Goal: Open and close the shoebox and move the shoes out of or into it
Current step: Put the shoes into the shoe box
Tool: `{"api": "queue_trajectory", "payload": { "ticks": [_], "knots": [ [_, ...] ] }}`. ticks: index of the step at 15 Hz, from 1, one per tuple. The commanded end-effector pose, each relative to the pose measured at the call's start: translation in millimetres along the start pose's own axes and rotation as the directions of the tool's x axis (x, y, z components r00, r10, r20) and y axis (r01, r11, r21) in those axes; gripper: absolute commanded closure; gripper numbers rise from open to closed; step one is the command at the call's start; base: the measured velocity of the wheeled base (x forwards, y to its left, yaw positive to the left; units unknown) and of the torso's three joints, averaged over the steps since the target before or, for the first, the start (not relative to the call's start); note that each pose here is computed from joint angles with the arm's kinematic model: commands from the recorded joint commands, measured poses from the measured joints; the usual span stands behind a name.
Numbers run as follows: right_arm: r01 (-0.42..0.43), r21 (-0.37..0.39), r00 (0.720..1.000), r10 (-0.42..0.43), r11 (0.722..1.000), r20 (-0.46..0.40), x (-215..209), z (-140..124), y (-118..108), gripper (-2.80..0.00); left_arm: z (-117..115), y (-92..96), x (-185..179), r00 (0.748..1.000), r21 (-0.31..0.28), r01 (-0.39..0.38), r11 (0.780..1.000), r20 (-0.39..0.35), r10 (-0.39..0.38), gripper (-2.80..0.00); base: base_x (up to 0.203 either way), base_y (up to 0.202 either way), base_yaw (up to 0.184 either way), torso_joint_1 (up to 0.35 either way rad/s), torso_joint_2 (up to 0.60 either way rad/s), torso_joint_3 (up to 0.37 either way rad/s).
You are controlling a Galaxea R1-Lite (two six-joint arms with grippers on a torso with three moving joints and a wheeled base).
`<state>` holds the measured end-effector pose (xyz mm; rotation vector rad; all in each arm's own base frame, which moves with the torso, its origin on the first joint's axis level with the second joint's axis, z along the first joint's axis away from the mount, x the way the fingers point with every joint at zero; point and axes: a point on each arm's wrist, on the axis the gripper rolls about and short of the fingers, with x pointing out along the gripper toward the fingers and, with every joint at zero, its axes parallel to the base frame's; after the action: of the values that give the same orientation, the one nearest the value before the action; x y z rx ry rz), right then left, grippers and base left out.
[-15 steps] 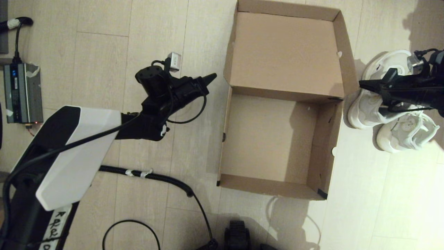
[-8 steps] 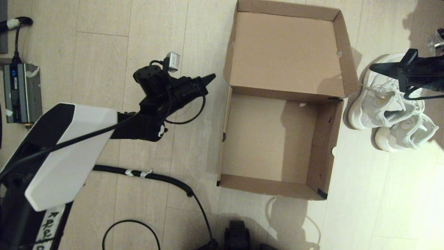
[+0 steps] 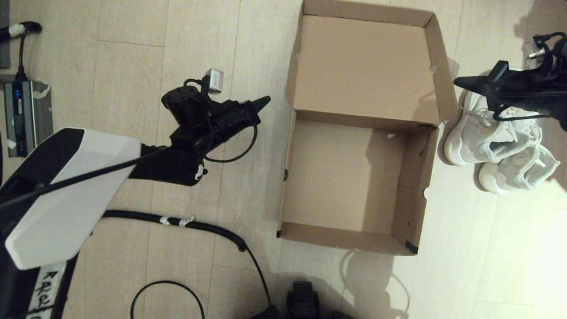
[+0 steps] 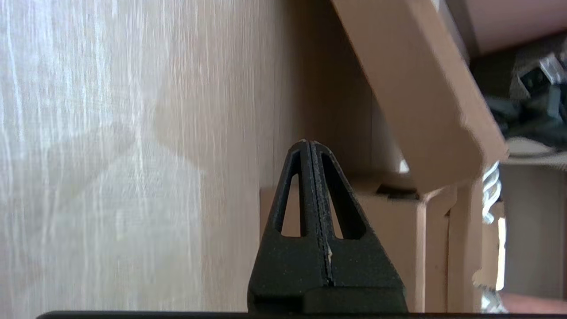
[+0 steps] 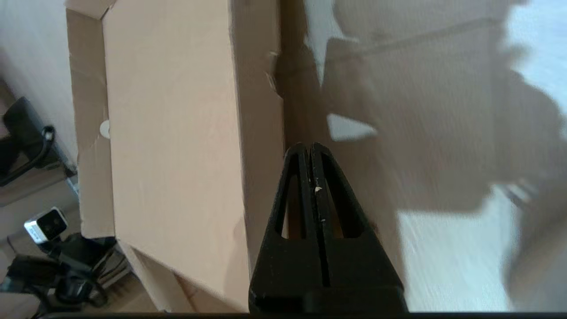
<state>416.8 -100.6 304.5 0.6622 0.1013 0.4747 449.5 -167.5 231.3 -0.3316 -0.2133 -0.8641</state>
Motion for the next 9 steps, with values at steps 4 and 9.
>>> {"api": "queue_trajectory", "payload": {
  "ticks": [4,9],
  "knots": [
    [-0.019,0.029,0.999,0.02,0.999,-0.044,39.0,-22.1,-29.7,0.0,4.4,-5.1,-3.3,1.0,0.013,0.005,1.0,-0.001,-0.005,0.0,0.0,0.0,0.0,0.0,0.0,0.0],
    [-0.042,0.12,0.998,0.047,0.992,-0.045,43.4,-25.6,-36.0,0.0,-1.6,-6.4,-3.8,1.0,0.014,0.004,1.0,-0.018,-0.004,0.0,0.0,0.0,0.0,0.0,0.0,0.0]
  ]
}}
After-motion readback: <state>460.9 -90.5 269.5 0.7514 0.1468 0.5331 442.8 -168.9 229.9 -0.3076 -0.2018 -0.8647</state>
